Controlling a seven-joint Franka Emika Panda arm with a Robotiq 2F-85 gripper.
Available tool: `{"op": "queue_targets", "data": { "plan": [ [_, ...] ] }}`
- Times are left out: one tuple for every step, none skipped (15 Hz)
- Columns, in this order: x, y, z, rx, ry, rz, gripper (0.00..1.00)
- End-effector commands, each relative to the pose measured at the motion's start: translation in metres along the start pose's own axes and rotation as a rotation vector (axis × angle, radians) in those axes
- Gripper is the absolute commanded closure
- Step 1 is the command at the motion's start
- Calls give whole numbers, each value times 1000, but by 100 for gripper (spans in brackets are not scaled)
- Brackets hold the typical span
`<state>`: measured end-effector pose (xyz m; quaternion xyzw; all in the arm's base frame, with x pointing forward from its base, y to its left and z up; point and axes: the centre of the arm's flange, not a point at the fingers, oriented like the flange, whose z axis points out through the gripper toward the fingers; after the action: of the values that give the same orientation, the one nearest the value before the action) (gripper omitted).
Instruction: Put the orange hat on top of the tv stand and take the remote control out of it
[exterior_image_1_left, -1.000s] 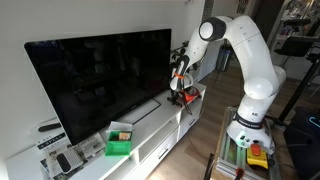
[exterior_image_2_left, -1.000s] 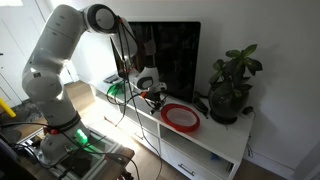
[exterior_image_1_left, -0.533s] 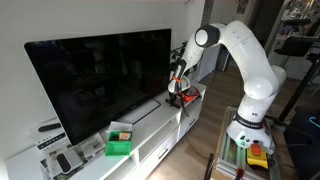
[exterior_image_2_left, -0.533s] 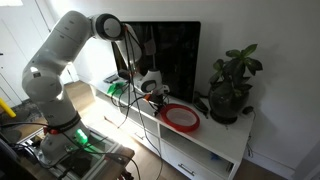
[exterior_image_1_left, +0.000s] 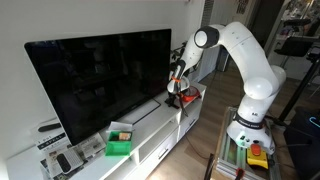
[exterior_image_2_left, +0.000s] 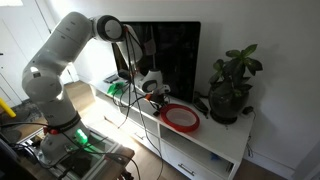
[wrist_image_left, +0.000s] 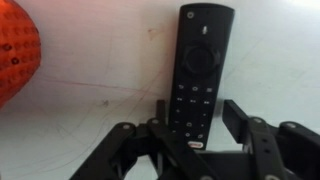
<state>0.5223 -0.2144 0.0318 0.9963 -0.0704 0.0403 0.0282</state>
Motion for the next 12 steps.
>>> {"op": "queue_targets", "data": {
  "plan": [
    [-1, -2, -11, 31, 13, -13, 8],
    [-3, -5, -16, 48, 15, -13, 2],
    [-3, -7, -20, 49, 17, -9, 0],
    [-6, -10, -25, 32, 23, 15, 0],
    [-7, -10, -29, 22, 36, 26, 0],
    [-11, -9, -36, 12, 40, 46, 0],
    [-14, -8, -43, 10, 44, 58, 0],
    [-17, -6, -51, 4, 43, 69, 0],
    [-21, -3, -61, 0, 48, 83, 0],
    [-24, 0, -70, -2, 53, 91, 0],
    [-28, 3, -81, -10, 55, 107, 0],
    [-31, 6, -91, -14, 55, 115, 0]
  ]
}}
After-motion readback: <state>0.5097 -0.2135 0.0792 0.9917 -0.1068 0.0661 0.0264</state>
